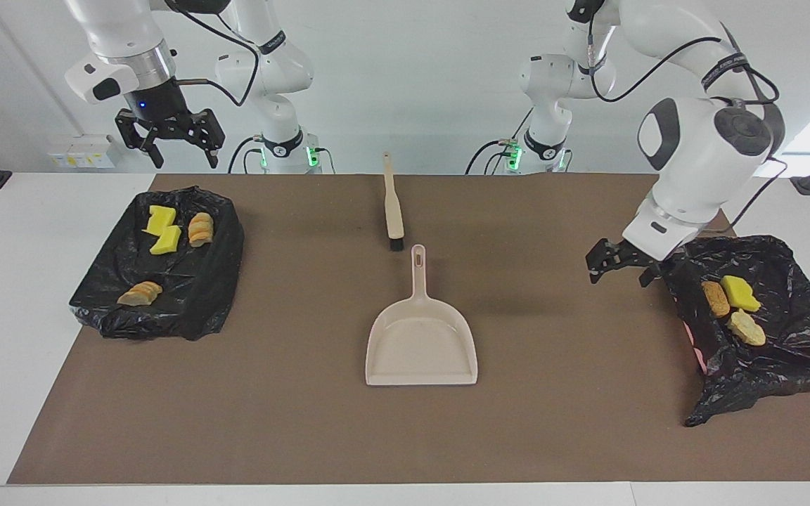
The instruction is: Sweep and dump trash in bin
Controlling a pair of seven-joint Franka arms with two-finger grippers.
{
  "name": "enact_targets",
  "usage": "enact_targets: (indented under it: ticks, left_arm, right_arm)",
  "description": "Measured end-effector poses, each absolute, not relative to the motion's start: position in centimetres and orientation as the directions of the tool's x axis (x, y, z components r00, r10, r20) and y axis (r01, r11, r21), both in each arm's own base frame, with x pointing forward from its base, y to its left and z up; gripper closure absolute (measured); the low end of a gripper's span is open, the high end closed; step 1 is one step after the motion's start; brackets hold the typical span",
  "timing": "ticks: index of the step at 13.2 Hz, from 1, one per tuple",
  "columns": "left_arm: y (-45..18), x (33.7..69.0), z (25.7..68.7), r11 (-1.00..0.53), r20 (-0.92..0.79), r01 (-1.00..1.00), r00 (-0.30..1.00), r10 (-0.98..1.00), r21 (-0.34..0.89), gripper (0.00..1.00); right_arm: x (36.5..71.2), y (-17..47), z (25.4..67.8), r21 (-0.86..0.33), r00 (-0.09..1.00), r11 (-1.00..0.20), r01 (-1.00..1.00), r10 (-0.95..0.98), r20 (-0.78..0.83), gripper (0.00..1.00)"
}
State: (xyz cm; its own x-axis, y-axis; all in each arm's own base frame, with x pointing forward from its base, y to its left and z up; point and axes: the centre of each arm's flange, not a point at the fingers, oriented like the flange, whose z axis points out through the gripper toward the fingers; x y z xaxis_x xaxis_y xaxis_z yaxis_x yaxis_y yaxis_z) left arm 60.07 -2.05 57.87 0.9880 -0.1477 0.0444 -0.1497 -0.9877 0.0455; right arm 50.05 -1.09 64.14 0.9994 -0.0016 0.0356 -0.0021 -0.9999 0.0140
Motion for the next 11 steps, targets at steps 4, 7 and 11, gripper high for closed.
enact_targets:
  ticks: [4,7,11]
  left_arm:
    - [-1.9,57.6,59.7,-0.988,0.030,-0.148,0.989,-0.147,0.047,0.00]
    - [-1.8,56.9,59.5,-0.988,0.020,-0.150,0.989,-0.149,0.048,0.00]
    - [-1.7,56.0,61.0,-0.988,0.038,-0.152,0.988,-0.151,0.038,0.00]
  right_arm:
    - [50.1,-1.1,64.1,0.014,0.999,-1.000,-0.002,-0.002,0.036,0.00]
    - [50.1,-1.1,64.1,0.014,0.999,-1.000,-0.002,-0.002,0.036,0.00]
    - [50.1,-1.1,64.1,0.014,0.999,-1.000,-0.002,-0.002,0.036,0.00]
